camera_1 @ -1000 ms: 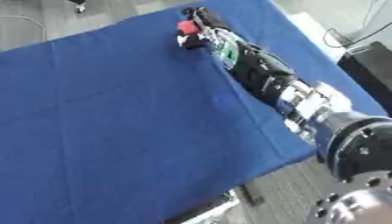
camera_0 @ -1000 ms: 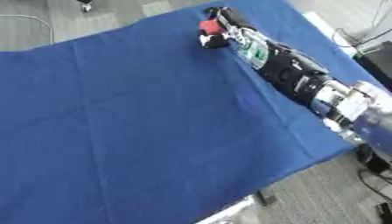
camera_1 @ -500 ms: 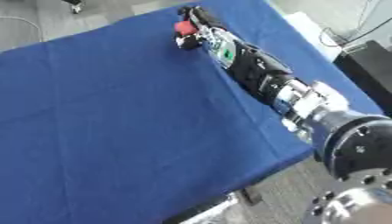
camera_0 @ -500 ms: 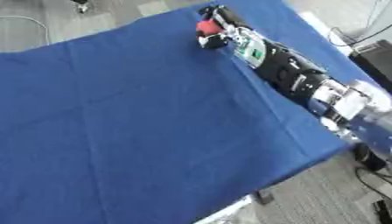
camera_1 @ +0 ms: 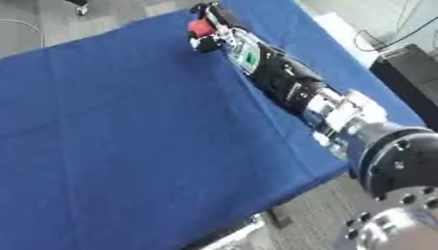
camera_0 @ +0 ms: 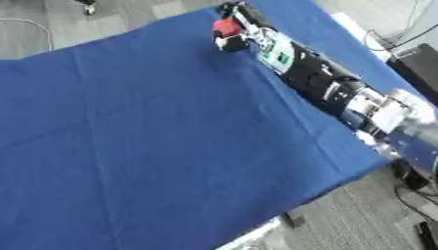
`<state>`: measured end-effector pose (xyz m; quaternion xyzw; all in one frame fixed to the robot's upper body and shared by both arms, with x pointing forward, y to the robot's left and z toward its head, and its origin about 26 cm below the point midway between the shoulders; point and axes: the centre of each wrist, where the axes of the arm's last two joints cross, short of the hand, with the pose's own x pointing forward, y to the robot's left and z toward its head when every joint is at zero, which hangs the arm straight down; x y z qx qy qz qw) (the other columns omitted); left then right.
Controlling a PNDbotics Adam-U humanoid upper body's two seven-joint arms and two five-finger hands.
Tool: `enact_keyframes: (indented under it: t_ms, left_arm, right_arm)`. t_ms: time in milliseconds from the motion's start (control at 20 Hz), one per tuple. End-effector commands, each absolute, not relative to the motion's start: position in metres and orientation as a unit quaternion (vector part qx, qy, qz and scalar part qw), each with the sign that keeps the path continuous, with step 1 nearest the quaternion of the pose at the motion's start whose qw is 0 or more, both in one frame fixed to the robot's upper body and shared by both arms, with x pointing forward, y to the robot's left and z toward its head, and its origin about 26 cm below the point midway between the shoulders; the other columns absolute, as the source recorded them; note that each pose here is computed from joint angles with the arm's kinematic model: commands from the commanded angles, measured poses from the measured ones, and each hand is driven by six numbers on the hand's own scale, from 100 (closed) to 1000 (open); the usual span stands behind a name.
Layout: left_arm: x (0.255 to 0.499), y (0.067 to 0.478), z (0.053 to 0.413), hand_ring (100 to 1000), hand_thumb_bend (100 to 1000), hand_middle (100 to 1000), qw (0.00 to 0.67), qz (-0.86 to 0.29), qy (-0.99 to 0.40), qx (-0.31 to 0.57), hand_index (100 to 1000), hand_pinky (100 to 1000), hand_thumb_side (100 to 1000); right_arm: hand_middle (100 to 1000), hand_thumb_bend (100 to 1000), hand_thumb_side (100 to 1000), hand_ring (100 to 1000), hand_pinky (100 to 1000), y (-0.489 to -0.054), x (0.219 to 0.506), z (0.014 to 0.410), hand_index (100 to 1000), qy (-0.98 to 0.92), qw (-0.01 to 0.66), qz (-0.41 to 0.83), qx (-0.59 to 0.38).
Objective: Pick up the objects with one hand, pass them to the other hand, and then place them into the box on the other side of the table.
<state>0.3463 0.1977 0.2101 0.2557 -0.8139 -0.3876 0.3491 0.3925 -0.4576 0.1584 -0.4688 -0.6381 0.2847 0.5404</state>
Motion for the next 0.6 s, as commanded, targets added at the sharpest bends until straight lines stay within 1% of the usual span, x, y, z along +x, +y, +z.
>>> enact_keyframes:
  t_ms: [50,300,550,600]
  left_arm:
    - [0.345,0.199,0.217,717,500,715,0.338,-0.385,-0.818,0.263,848,729,793]
    - [0.345,0.201,0.216,717,502,714,0.342,-0.383,-0.815,0.269,847,729,788]
    - [0.346,0.207,0.212,718,506,715,0.351,-0.382,-0.806,0.285,848,734,785]
    - [0.347,0.209,0.21,717,503,714,0.355,-0.382,-0.803,0.288,847,733,785]
  right_arm:
    - [592,100,100,459,728,-0.457,0.392,0.186,826,-0.654,0.514,0.281,-0.478]
    - [578,100,100,451,728,-0.437,0.392,0.2,820,-0.688,0.495,0.28,-0.45]
    - [564,100,100,442,728,-0.387,0.385,0.222,816,-0.758,0.462,0.268,-0.374]
    - [564,100,100,443,730,-0.376,0.383,0.224,817,-0.769,0.465,0.26,-0.353]
